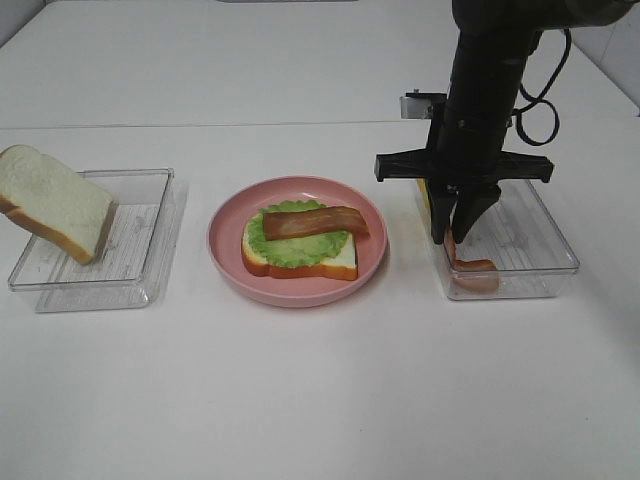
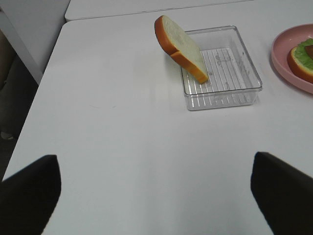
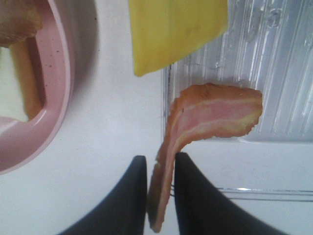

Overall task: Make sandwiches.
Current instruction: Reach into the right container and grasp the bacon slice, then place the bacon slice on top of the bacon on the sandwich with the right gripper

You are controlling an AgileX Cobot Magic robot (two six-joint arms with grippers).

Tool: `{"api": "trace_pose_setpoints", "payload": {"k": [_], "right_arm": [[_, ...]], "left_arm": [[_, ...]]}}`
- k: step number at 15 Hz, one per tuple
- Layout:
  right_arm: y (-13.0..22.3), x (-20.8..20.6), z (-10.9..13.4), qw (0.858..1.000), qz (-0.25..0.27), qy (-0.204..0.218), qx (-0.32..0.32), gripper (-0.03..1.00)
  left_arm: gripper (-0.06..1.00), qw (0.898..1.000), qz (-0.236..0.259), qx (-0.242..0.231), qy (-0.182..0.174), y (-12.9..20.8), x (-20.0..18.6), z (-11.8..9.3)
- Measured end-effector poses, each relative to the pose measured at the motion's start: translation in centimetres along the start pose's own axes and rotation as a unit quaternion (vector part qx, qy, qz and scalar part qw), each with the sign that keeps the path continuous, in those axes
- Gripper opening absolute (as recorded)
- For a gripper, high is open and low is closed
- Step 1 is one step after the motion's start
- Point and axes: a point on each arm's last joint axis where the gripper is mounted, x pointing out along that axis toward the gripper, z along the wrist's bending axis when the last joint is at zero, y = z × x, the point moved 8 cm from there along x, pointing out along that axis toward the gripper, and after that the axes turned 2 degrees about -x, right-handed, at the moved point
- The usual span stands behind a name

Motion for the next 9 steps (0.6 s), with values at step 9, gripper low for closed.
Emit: {"api": "trace_pose_setpoints", "payload": {"k": [9], "right_arm": [[-0.3,-5.5,1.0,0.997,-0.068,-0.037,-0.022,0.02]], "left_arm": [[0.98,1.0,0.0,0.0,0.0,0.0,0.0,0.0]]}}
